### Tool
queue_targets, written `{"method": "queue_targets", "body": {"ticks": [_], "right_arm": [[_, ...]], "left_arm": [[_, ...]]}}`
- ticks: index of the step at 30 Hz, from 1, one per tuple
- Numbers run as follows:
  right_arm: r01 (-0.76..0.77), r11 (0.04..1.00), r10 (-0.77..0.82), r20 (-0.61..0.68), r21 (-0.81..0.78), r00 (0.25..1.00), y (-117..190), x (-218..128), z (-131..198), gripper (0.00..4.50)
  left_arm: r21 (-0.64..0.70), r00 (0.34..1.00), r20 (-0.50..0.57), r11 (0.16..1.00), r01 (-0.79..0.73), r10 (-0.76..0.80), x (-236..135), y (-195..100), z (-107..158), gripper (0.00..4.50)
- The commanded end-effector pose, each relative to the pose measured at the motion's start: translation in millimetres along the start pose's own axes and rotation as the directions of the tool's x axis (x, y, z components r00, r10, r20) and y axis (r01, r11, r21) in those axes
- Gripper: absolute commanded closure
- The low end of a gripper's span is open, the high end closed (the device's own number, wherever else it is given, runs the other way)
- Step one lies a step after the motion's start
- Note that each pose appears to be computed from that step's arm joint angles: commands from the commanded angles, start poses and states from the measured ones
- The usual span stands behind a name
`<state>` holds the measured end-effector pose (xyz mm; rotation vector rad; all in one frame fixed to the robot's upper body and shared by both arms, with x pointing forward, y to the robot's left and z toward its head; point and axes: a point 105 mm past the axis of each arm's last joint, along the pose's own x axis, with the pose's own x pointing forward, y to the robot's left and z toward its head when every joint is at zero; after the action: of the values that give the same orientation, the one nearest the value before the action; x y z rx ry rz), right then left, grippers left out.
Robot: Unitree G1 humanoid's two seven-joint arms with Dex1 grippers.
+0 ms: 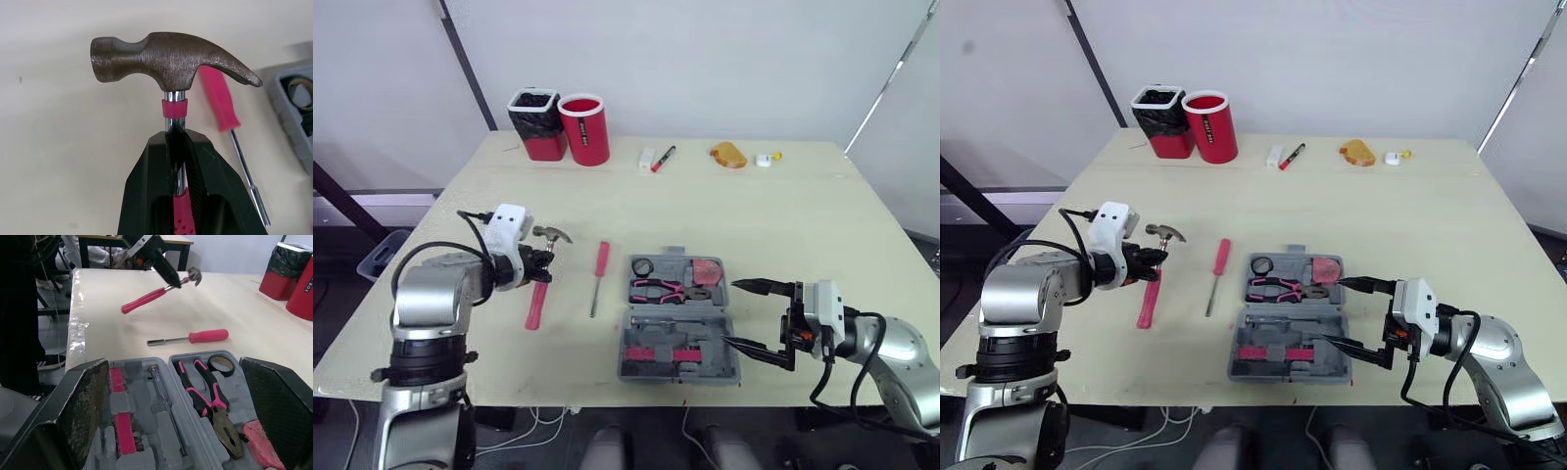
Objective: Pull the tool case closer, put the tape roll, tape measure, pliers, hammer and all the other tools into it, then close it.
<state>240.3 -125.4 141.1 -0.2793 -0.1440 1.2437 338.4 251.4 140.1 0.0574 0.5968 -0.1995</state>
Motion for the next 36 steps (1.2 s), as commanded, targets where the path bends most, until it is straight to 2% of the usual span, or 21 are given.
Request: {"method": "queue_targets", "body": {"ticks": [1,4,7,11,20,22,24,25,26,28,30,36], "right_arm": [[0.015,0.999,-0.014,0.042,-0.034,0.999,-7.0,-3.7,10.9,0.00],[0.010,0.999,-0.008,0.042,-0.034,0.999,-9.2,-4.9,11.6,0.00],[0.009,0.999,-0.007,0.042,-0.033,0.999,-10.6,-5.8,12.2,0.00],[-0.009,1.000,0.010,0.045,-0.017,0.999,-10.7,-6.9,12.9,0.00],[-0.025,1.000,0.026,0.047,-0.018,0.999,-11.1,-4.0,12.6,0.00],[-0.030,0.999,0.031,0.046,-0.017,0.998,-10.0,-3.8,12.2,0.00],[-0.034,0.999,0.035,0.044,-0.016,0.998,-9.1,-4.4,11.8,0.00],[-0.035,0.999,0.036,0.043,-0.016,0.998,-8.9,-4.6,11.7,0.00],[-0.036,0.999,0.036,0.042,-0.016,0.998,-8.7,-4.9,11.6,0.00],[-0.037,0.999,0.037,0.039,-0.015,0.999,-8.4,-5.4,11.0,0.00],[-0.038,0.999,0.039,0.036,-0.015,0.999,-8.2,-5.5,10.1,0.00],[-0.040,0.999,0.041,0.036,-0.012,0.999,-7.5,-5.2,10.1,0.00]], "left_arm": [[-0.031,0.998,0.001,0.998,-0.063,0.063,-10.8,2.7,1.2,4.44],[-0.082,0.993,-0.092,0.993,-0.081,0.073,-10.8,0.8,-16.1,4.44],[-0.099,0.990,-0.126,0.992,-0.080,0.067,-11.7,-1.2,-23.4,4.44],[-0.148,0.980,-0.196,0.987,-0.069,0.039,-7.4,-8.2,-54.1,4.44],[-0.145,0.981,-0.171,0.982,-0.118,0.093,3.6,-3.2,-64.6,4.44],[-0.152,0.984,-0.152,0.981,-0.117,0.094,4.4,-4.3,-66.8,3.50],[-0.147,0.987,-0.125,0.982,-0.118,0.099,4.2,-5.3,-70.9,3.35],[-0.134,0.987,-0.123,0.983,-0.123,0.107,3.5,-4.8,-73.9,2.73],[-0.126,0.986,-0.111,0.983,-0.136,0.122,2.9,-3.6,-76.8,2.64],[-0.087,0.986,-0.082,0.984,-0.154,0.147,1.9,-3.5,-87.1,1.98],[-0.098,0.987,-0.024,0.983,-0.158,0.156,4.0,-6.3,-94.0,1.10],[-0.084,0.970,0.155,0.981,-0.175,0.186,13.7,-11.9,-98.1,1.10]]}}
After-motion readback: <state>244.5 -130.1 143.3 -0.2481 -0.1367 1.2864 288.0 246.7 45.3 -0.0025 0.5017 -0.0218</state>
